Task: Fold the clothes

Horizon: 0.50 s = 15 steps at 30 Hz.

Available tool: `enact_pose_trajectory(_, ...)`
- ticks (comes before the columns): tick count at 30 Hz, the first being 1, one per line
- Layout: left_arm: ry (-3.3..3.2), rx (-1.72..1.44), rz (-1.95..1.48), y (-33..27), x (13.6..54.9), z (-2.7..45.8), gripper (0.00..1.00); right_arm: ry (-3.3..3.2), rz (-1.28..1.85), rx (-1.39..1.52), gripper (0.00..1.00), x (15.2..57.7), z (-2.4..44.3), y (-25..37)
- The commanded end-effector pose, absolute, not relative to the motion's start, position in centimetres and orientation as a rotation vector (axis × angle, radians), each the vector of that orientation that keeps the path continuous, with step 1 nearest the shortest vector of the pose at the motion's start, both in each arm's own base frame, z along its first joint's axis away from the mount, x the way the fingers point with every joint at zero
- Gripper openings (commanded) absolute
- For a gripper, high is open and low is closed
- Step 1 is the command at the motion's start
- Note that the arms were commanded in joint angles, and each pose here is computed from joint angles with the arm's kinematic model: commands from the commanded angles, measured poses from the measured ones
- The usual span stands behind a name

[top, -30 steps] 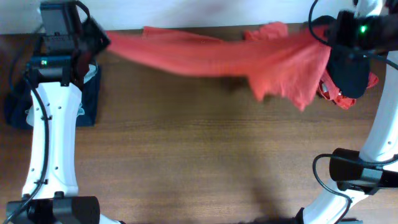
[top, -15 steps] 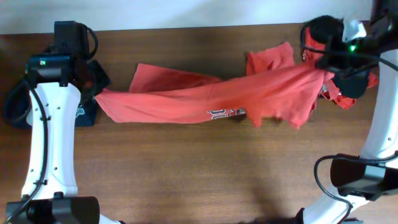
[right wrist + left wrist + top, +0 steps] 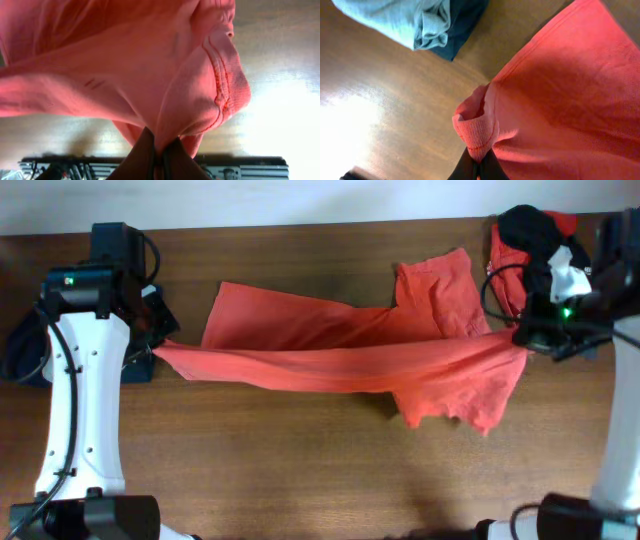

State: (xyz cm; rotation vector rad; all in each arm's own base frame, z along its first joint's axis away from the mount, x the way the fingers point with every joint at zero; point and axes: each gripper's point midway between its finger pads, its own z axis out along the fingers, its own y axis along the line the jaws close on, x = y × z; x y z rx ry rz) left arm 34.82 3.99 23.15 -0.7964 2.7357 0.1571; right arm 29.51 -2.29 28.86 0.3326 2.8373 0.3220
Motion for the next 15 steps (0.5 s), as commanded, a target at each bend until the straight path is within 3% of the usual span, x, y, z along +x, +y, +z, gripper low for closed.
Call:
enact_pose_trajectory(1, 2.735, -0.787, 0.195, 4.6, 33.7, 23.8, 0.01, 2.828, 0.283, 0.313, 0.04, 28.0, 29.3, -2.3)
enact_pose_trajectory(9, 2.732, -0.740, 0.192, 4.3, 32.0, 25.2, 0.01, 2.882, 0.284, 0.329, 0.04, 26.7, 27.8, -2.1)
enact_pose_trajectory(15, 2.776, -0.742, 0.207, 4.2, 31.7, 22.7, 0.00, 2.925, 0.273, 0.342, 0.04, 26.6, 26.1, -2.3)
